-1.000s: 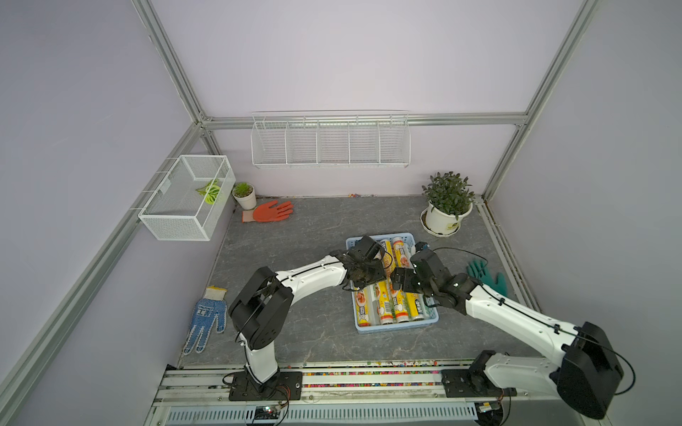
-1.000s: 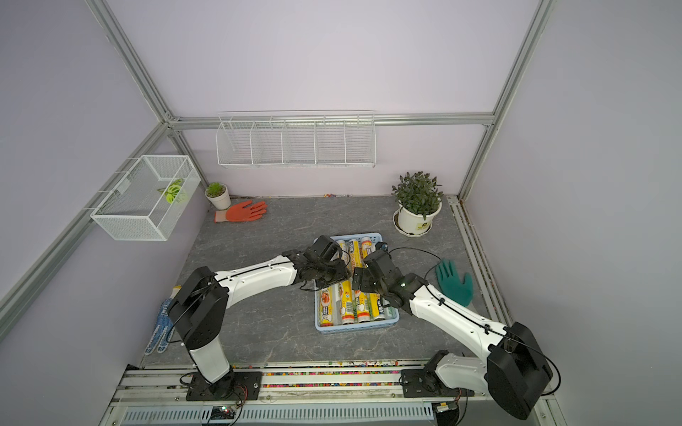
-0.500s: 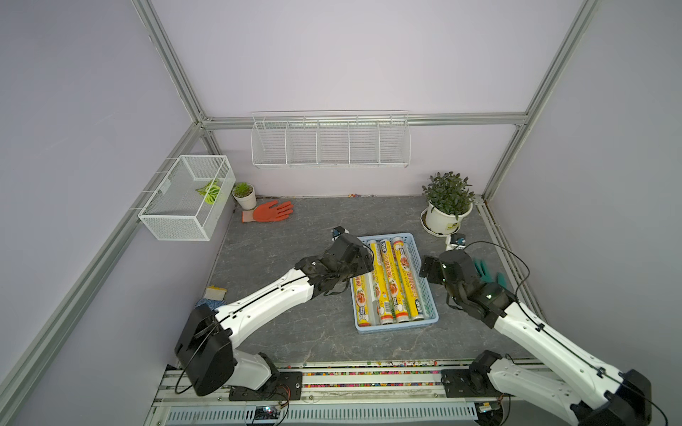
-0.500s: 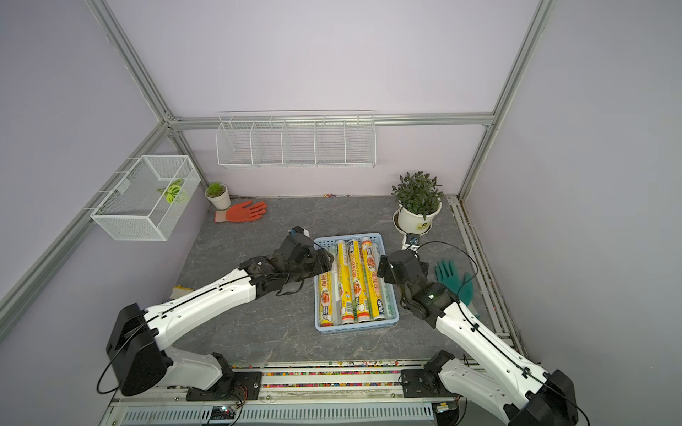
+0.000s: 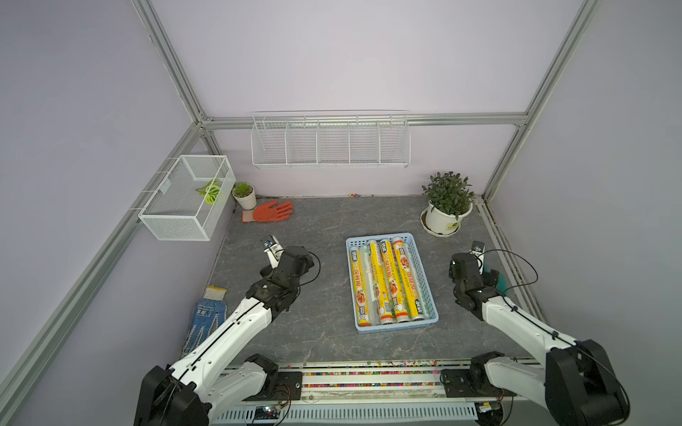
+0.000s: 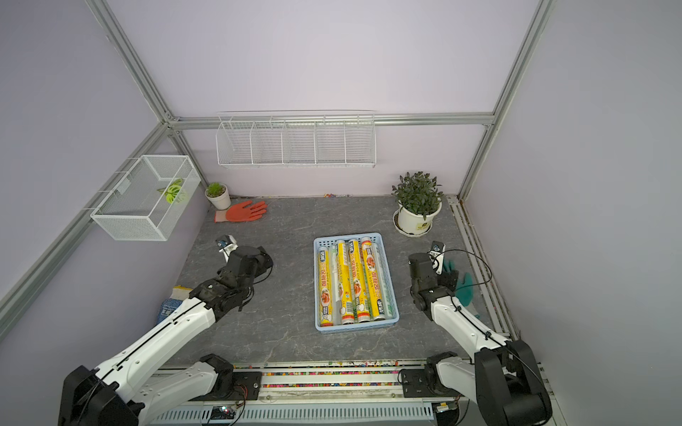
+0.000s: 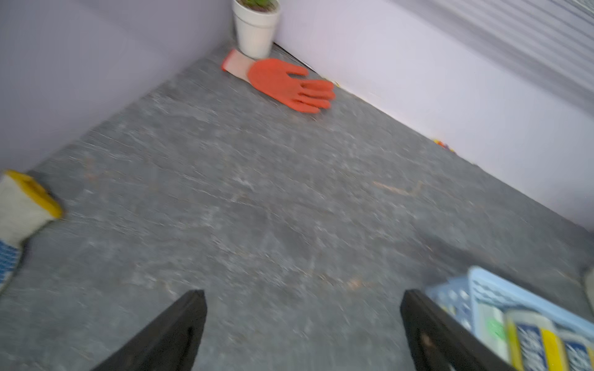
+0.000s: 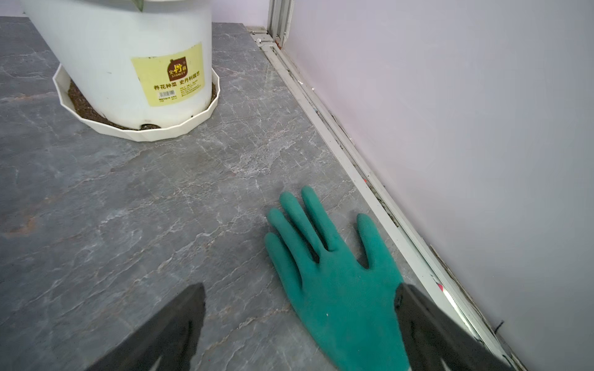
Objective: Put the plastic wrap into the basket
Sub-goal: Place the plastic wrap in the basket, then reset both arms
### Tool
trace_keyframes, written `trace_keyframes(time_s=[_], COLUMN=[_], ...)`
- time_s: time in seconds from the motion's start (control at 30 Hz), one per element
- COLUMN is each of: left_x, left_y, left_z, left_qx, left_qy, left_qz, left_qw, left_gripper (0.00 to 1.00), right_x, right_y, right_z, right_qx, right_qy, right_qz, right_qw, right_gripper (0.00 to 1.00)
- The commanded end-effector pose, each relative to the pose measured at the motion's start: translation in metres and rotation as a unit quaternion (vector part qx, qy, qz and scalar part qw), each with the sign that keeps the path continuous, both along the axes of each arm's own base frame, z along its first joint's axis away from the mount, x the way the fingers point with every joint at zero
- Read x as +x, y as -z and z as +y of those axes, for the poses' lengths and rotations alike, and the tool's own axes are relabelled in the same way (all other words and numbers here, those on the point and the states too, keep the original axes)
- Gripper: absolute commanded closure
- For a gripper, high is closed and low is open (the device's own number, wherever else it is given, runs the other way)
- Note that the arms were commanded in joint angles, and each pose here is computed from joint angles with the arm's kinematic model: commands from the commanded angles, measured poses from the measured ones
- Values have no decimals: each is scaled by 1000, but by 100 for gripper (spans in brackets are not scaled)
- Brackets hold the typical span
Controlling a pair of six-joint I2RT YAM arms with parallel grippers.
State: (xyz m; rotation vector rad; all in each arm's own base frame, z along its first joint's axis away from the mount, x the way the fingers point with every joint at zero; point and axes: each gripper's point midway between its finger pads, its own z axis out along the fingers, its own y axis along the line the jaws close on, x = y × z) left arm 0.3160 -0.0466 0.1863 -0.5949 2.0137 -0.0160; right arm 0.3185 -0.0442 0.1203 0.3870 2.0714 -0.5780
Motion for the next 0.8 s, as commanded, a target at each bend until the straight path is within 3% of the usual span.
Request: trace_keyframes(time_s=[0.0,0.1,0.3,0.37,0.53,0.63,0.77], left_x=[6,6,20,26,40,49,70], left_y=[-1,13,34,37,47,41,42], left_z=[44,73,80,74,65,55,48], left_qx=[50,96,198,196,172,182,204], left_qy=[-53,-87,-44,-17,42,72,100], left_qz=[-26,-18,-15,-26,-69,-99,-99], left_qw=[997,991,979,980,982,976,969], left_gripper=[0,0,0,0,0,0,0], right_x=[18,32,60,64,69,67,66], right_y=[-10,-5,-2,-1,10,14,24], right_z=[0,9,34,35,44,42,37], right_qx=[-19,-18,-27,-42,-11,10,19], right_qy=[-8,-39,-123,-134,-182,-191,-184], right_qz=[-64,-68,-74,-73,-93,-99,-97], right_qw=[998,997,989,987,979,976,978], right_gripper=[3,3,3,3,3,3,3])
